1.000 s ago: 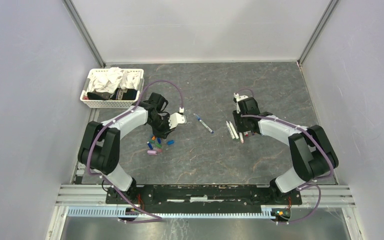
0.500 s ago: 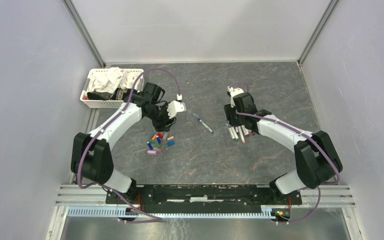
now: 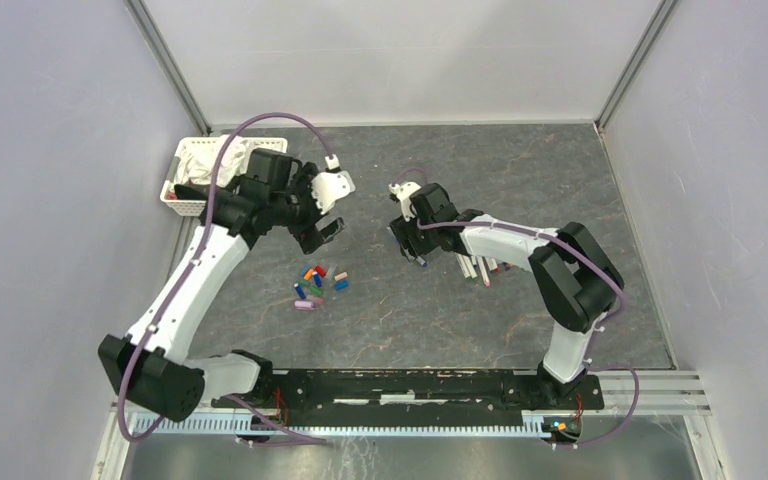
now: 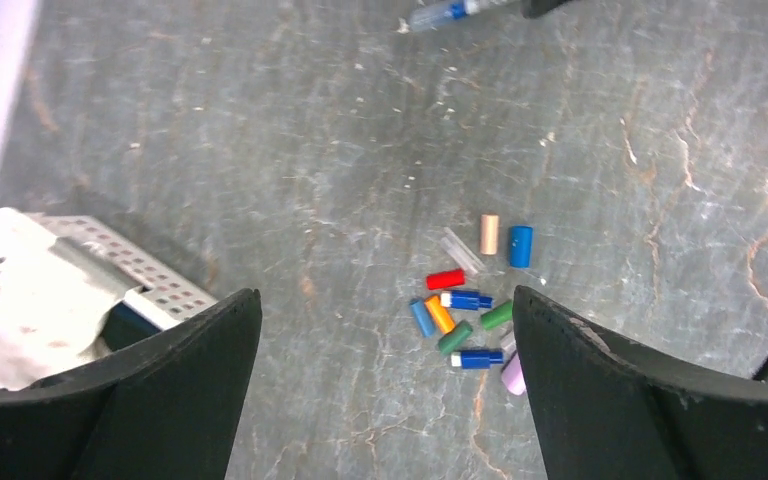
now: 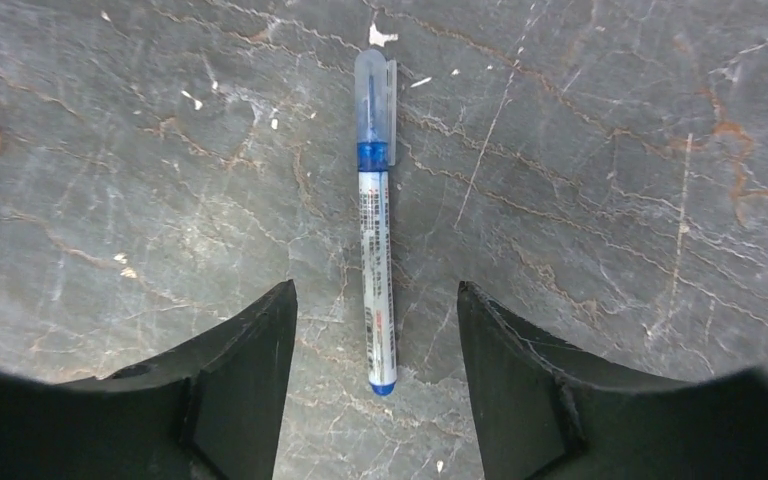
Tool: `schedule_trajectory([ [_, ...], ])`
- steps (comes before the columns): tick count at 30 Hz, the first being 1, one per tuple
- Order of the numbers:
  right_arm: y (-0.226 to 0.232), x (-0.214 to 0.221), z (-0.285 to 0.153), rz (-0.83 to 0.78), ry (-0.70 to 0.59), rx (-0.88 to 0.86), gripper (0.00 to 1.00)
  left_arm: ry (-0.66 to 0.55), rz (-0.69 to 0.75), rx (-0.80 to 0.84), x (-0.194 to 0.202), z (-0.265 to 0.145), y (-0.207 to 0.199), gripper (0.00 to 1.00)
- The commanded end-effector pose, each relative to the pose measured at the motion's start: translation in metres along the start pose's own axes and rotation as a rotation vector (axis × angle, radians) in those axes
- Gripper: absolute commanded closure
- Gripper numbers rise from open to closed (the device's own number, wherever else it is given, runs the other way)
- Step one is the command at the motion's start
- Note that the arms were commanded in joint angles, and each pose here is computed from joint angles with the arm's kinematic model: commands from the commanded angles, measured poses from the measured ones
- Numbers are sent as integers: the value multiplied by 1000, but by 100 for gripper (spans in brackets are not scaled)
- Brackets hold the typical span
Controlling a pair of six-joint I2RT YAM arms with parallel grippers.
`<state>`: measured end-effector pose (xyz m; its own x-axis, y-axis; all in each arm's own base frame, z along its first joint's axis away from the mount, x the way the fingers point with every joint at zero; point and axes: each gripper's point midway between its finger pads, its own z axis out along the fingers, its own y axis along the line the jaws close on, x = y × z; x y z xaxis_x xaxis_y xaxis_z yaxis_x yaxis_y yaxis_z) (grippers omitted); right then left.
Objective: Open the pen caps
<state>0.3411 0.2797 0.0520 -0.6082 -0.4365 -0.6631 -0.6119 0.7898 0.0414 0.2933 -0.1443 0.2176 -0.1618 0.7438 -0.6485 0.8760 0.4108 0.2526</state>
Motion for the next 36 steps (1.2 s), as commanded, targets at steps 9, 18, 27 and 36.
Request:
schedule_trajectory([
  [9,8,24,25,-64,71,-24,52,-46,-111,-144,-10,-24,22,0],
  [18,5,16,16,-77,25,-2,88,-160,-172,-293,-25,-49,42,0],
  [27,-6,11,-7,-87,0,61,100,-200,-138,-304,-29,-73,30,0],
  [36,11,-31,-46,-83,-205,7,100,-134,-117,-116,-8,-53,-5,0],
])
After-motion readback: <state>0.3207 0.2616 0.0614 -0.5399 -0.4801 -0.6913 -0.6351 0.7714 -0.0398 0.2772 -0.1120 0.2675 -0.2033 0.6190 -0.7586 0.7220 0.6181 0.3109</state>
